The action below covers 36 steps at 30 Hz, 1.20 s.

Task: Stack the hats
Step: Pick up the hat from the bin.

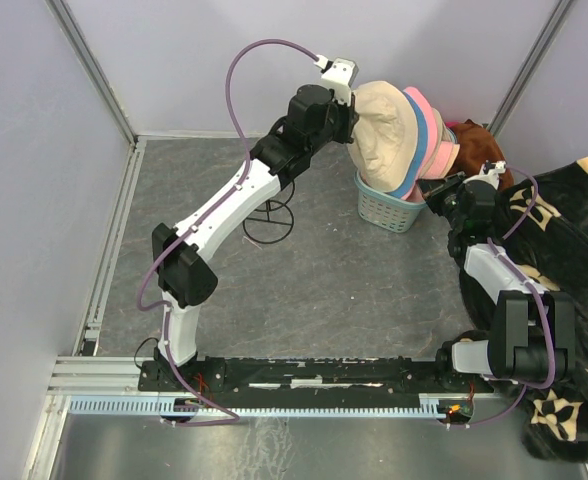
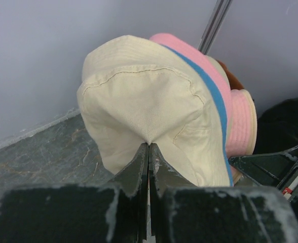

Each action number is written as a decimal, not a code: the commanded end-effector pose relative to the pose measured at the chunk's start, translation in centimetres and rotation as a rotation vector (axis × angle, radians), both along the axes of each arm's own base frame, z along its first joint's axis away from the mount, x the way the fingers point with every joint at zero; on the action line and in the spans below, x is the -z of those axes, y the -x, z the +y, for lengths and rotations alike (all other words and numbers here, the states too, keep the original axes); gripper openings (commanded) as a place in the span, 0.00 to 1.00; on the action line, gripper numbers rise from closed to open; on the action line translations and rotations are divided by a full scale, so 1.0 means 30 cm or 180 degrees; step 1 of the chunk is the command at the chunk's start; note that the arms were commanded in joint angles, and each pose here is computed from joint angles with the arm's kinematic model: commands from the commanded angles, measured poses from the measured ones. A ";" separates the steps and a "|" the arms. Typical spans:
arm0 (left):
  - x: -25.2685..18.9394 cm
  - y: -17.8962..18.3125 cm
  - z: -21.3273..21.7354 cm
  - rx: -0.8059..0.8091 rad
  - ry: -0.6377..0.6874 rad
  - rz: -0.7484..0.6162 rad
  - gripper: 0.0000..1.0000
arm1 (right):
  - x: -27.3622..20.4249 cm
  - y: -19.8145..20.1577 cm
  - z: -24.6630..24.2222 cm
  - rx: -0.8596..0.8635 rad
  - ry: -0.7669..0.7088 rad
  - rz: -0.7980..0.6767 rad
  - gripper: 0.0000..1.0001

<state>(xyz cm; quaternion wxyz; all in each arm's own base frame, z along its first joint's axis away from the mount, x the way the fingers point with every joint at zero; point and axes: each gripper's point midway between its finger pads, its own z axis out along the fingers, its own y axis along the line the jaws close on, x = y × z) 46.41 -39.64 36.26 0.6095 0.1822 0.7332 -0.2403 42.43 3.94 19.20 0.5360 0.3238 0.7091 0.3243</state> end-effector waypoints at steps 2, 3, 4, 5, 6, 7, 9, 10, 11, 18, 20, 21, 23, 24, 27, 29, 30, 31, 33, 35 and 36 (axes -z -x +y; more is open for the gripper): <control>-0.230 0.055 0.005 0.0104 0.0398 -0.0277 0.03 | -0.017 -0.001 -0.002 -0.0033 0.0084 0.0029 0.01; -0.229 0.055 0.004 0.0113 0.0395 -0.0271 0.03 | -0.015 -0.001 -0.002 -0.0034 0.0081 0.0037 0.01; -0.230 0.059 0.000 0.0127 0.0393 -0.0269 0.03 | -0.012 -0.001 -0.002 -0.0034 0.0080 0.0044 0.01; -0.232 0.059 0.000 0.0132 0.0397 -0.0266 0.03 | -0.010 -0.002 -0.002 -0.0035 0.0079 0.0051 0.01; -0.238 0.062 0.000 0.0140 0.0404 -0.0273 0.03 | -0.006 -0.004 -0.003 -0.0032 0.0080 0.0061 0.01; -0.245 0.064 0.001 0.0141 0.0414 -0.0283 0.03 | -0.001 -0.005 -0.001 -0.0037 0.0077 0.0072 0.01; -0.258 0.066 0.005 0.0134 0.0420 -0.0307 0.03 | 0.001 -0.006 -0.001 -0.0040 0.0074 0.0077 0.01; -0.266 0.068 0.007 0.0131 0.0431 -0.0318 0.03 | 0.004 -0.007 -0.002 -0.0037 0.0070 0.0085 0.01; -0.271 0.068 0.010 0.0122 0.0436 -0.0328 0.03 | 0.004 -0.007 -0.002 -0.0040 0.0073 0.0084 0.01; -0.364 0.087 0.050 0.0047 0.0549 -0.0489 0.03 | 0.007 -0.011 -0.002 -0.0040 0.0083 0.0093 0.01; -0.399 0.100 0.060 0.0046 0.0604 -0.0543 0.03 | 0.010 -0.011 -0.002 -0.0043 0.0081 0.0101 0.01; -0.410 0.102 0.065 0.0036 0.0621 -0.0564 0.03 | 0.009 -0.011 -0.001 -0.0046 0.0078 0.0098 0.01; -0.430 0.110 0.073 0.0028 0.0646 -0.0594 0.03 | 0.012 -0.011 0.000 -0.0046 0.0077 0.0101 0.01; -0.436 0.112 0.077 0.0023 0.0655 -0.0601 0.03 | 0.012 -0.011 -0.001 -0.0044 0.0078 0.0101 0.01; -0.446 0.115 0.080 0.0021 0.0678 -0.0615 0.03 | 0.016 -0.011 -0.001 -0.0042 0.0076 0.0110 0.01; -0.454 0.116 0.082 0.0018 0.0697 -0.0625 0.03 | 0.015 -0.011 -0.001 -0.0042 0.0077 0.0106 0.01; -0.461 0.119 0.082 0.0025 0.0706 -0.0635 0.03 | 0.016 -0.011 -0.002 -0.0044 0.0076 0.0108 0.01; -0.469 0.123 0.084 0.0026 0.0720 -0.0646 0.03 | 0.014 -0.012 -0.001 -0.0046 0.0076 0.0104 0.01; -0.484 0.128 0.094 0.0010 0.0732 -0.0669 0.03 | 0.013 -0.013 -0.001 -0.0047 0.0078 0.0104 0.01; -0.498 0.135 0.105 -0.0005 0.0735 -0.0694 0.03 | 0.014 -0.013 0.001 -0.0056 0.0079 0.0107 0.01; -0.503 0.138 0.110 -0.0016 0.0733 -0.0701 0.03 | 0.018 -0.014 0.001 -0.0056 0.0074 0.0115 0.01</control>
